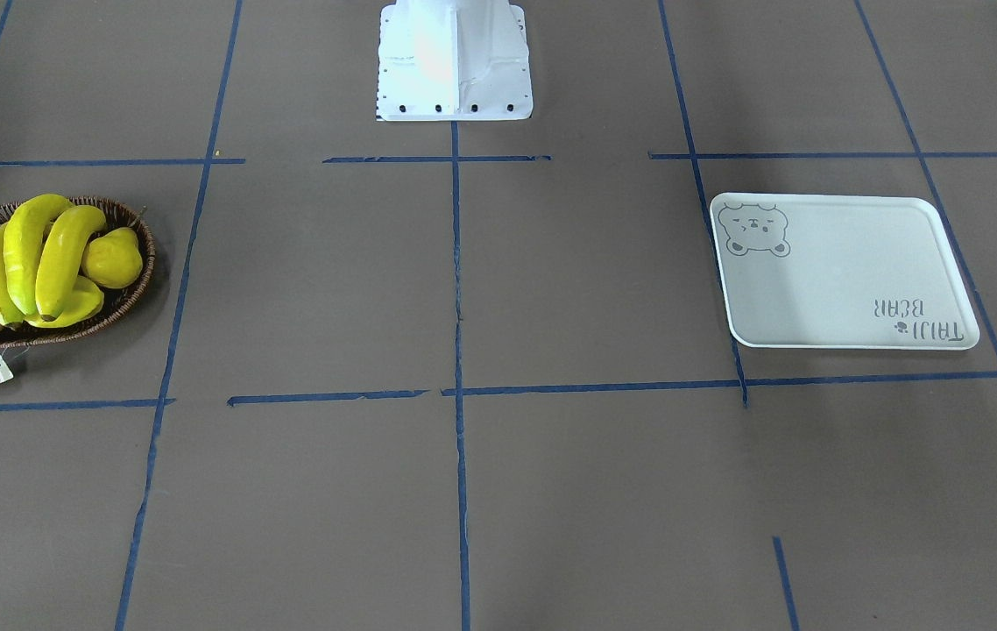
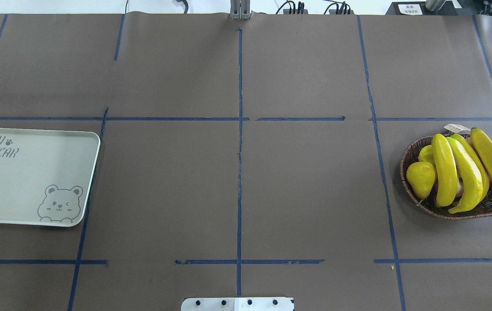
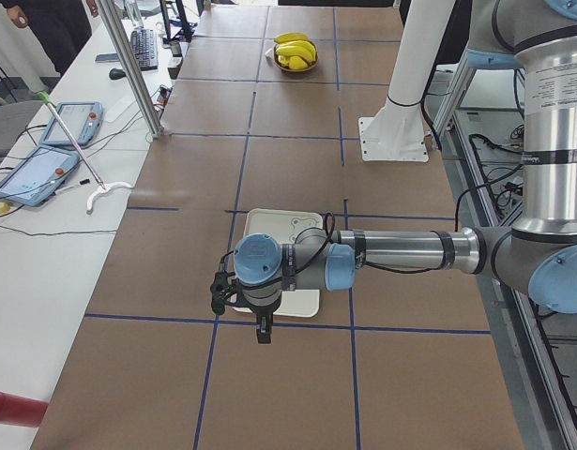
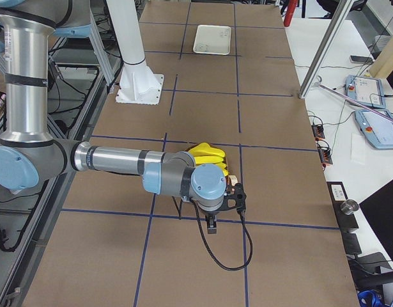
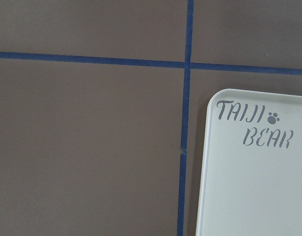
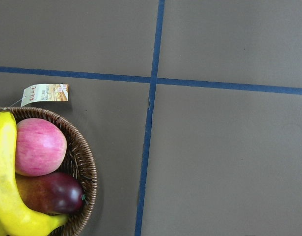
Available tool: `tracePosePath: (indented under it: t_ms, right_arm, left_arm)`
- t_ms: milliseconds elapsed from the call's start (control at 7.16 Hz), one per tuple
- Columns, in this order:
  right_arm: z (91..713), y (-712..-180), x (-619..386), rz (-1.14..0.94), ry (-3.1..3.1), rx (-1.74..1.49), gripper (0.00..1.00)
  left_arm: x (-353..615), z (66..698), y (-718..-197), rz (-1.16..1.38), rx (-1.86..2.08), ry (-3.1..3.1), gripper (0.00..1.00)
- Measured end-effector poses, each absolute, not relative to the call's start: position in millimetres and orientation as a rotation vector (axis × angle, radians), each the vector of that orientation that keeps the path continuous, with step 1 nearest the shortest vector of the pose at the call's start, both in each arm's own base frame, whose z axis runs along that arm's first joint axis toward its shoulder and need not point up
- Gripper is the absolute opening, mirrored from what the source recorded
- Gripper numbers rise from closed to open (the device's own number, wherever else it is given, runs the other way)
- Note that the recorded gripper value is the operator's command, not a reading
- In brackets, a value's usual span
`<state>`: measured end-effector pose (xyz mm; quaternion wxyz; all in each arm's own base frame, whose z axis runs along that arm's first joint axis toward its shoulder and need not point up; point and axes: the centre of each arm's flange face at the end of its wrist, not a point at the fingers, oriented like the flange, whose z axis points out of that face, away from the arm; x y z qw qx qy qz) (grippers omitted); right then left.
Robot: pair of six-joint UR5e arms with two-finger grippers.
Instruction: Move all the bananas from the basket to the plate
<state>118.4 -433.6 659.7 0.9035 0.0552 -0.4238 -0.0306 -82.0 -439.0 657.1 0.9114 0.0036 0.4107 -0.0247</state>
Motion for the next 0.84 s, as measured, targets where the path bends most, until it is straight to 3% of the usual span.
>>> tracePosePath:
  t_ms: [838]
  right_arm:
    - [658.9, -433.9, 118.4, -0.059, -0.877, 0.114, 1.0]
  left_arm:
    - [-81.7, 659.0, -438.7, -0.052, 0.004, 0.847, 1.0]
